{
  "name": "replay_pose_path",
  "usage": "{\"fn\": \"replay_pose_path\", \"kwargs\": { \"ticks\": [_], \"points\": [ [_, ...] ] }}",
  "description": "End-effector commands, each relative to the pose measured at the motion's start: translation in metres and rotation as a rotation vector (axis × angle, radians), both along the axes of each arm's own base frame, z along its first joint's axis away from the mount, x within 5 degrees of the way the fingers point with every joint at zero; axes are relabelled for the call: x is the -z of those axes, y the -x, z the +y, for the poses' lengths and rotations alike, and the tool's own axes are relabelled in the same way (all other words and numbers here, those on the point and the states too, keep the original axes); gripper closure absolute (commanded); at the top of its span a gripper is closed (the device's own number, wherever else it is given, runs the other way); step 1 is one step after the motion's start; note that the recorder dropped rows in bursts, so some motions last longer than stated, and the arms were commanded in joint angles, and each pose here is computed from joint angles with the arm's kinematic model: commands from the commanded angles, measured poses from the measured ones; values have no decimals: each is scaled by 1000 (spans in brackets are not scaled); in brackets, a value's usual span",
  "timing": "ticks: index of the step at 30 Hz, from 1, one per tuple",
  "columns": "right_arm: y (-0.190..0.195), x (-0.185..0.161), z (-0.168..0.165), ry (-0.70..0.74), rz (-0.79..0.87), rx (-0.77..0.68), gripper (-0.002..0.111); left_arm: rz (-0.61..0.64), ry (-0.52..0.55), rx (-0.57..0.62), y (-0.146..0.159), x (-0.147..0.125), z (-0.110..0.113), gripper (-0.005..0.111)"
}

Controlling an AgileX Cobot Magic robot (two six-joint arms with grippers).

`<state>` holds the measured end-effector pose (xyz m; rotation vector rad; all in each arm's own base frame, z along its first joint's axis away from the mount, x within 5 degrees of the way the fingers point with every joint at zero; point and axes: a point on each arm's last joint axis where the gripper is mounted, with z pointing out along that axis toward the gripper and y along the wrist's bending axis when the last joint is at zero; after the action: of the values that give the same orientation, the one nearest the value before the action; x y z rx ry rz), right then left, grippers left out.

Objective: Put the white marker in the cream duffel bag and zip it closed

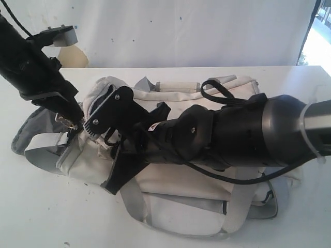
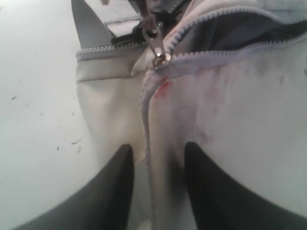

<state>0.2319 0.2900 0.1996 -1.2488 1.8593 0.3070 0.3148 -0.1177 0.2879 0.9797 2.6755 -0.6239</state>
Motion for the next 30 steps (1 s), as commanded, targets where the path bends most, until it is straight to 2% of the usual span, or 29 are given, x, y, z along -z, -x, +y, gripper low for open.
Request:
{"fn": "replay_pose_path", "kwargs": {
  "ticks": [1,6,10,15,21,23,26,30],
  "points": [
    [0,-4,-3,-39,34,44,52,-30,37,-14,-2,-5,-4,107],
    [-3,-6,-4,-49,7,63,55,-50,66,-40,-5,-6,-6,107],
    [-3,-1,-3,-37,20,60,70,-67,126,-73,-8,-9,-10,107],
    [-2,1,-3,-32,32,55,87,-88,135,-117,-12,-10,-9,107],
    [2,12,0,-2,95,21,89,-97,169,-147,-14,-12,-11,107],
    [2,15,0,8,111,12,93,-95,188,-155,-14,-13,-12,107],
    [5,15,0,17,125,-9,108,-93,195,-169,-15,-13,-13,107],
    [6,13,0,17,120,-21,108,-119,145,-228,-19,-11,-8,107]
  ]
}}
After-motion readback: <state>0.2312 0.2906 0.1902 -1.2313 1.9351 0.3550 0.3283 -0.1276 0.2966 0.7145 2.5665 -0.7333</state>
